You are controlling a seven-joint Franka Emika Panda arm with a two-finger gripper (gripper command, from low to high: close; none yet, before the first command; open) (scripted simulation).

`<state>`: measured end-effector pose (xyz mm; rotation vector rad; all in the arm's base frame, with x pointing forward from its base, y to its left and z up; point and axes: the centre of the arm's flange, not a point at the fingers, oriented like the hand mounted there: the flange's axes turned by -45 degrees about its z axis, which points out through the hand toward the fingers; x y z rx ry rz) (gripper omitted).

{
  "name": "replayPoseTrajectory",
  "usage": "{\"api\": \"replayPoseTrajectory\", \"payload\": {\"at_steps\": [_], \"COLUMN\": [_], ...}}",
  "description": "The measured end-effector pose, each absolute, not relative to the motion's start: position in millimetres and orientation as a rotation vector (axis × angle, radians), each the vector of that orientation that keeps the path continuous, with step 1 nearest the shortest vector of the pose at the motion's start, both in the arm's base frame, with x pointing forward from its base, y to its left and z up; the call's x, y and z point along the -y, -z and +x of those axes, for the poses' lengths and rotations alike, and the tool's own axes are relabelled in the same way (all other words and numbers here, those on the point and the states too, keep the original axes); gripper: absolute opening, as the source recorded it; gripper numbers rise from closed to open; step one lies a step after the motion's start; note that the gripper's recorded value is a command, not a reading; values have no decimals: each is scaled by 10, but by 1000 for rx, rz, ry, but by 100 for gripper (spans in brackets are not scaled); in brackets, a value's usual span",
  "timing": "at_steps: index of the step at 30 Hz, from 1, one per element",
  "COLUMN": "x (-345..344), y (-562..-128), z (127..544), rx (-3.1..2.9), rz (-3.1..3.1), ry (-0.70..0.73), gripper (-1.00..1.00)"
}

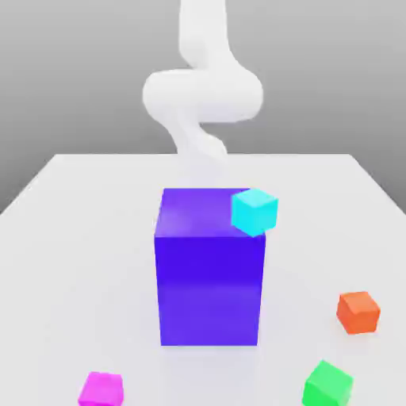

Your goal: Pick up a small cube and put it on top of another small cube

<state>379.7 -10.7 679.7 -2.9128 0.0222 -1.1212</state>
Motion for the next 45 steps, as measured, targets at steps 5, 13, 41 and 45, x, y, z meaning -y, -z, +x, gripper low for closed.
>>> {"api": "replayPoseTrajectory", "payload": {"at_steps": [5, 13, 41, 45], "x": [327, 676, 1434, 1434], "y": [-6073, -4761, -1314, -1794], "z": [4392, 5010, 4977, 4979], "rx": [-34, -71, -166, -166], "rz": [-2958, -3020, -3138, -3137], "ry": [920, 615, -1, 0], "gripper": [0, 0, -100, -100]}}
